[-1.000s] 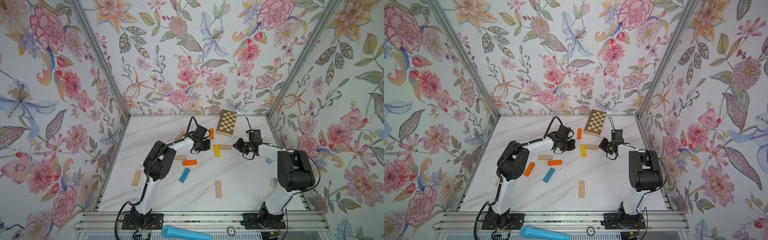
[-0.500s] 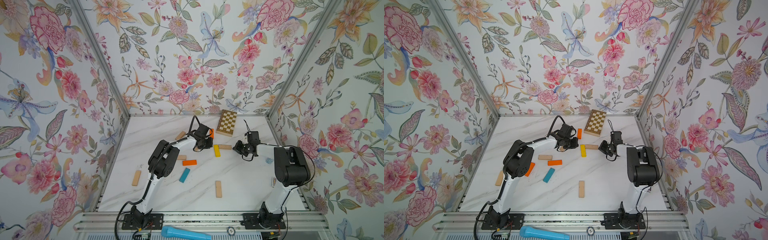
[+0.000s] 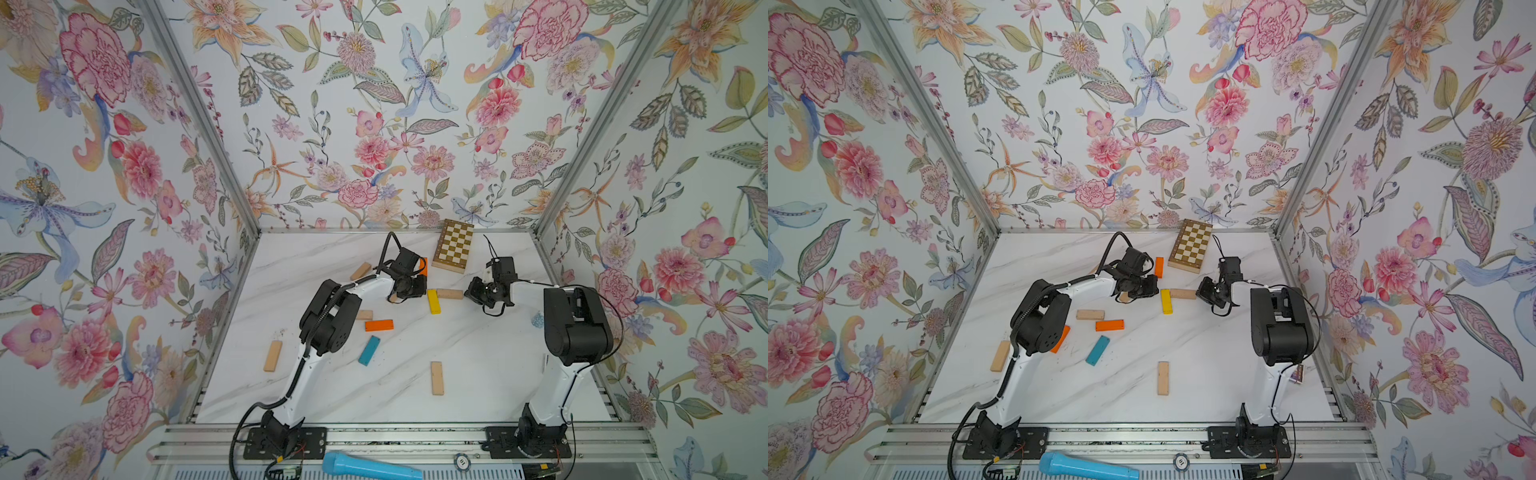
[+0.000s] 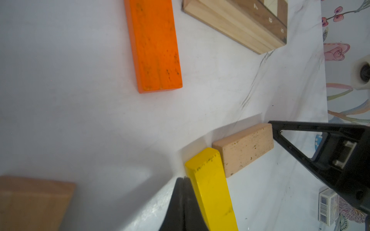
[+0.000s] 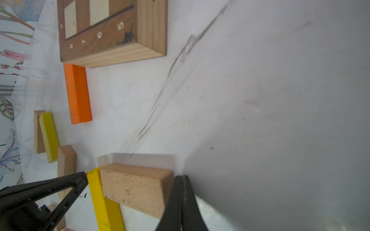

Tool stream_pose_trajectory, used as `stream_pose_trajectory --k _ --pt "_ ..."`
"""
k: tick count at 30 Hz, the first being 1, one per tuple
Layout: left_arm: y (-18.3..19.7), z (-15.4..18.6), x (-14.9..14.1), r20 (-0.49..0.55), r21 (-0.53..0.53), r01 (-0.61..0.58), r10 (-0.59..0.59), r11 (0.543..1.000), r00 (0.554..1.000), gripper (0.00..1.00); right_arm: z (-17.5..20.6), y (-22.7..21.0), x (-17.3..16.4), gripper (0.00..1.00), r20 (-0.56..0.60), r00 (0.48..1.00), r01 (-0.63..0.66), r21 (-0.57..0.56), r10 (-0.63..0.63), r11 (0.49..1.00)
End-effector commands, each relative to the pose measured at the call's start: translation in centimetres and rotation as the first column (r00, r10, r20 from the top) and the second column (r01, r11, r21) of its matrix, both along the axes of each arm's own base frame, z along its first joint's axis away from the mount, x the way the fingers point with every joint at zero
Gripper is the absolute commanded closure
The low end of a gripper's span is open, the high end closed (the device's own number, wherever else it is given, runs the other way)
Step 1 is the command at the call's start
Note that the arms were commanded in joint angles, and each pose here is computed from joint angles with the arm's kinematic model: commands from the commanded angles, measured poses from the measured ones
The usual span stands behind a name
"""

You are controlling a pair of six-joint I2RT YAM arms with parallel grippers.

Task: Assemble the number 6 with building blocks
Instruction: Assemble the building block at the center of the board.

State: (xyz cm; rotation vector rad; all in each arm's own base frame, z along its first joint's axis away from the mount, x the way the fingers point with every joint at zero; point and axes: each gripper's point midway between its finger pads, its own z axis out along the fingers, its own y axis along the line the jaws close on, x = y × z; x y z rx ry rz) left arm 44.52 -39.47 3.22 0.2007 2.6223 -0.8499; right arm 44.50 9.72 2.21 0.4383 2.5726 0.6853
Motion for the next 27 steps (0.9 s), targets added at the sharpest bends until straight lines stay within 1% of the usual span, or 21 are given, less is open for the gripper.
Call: stream_pose_trajectory --k 1,22,27 --pt "-0.4 -0.3 0.2 -0.017 -0.022 0.012 -0.012 1.000 1.000 1.00 -0.8 0.3 -0.3 0.95 -0.035 0.999 -0.028 -0.030 0.027 0.999" --pt "-0.9 -0.6 1.0 -0.034 -0.048 0.004 -0.006 0.999 0.999 1.00 -1.0 0.4 0.3 0.94 -0.046 0.998 -0.047 -0.047 0.045 0.998" --pt "-0.5 0.2 1.7 -0.028 -0.064 -0.020 0.018 0.998 0.999 1.00 -1.0 0.2 0.4 0.94 -0.046 0.998 -0.042 -0.052 0.040 0.998"
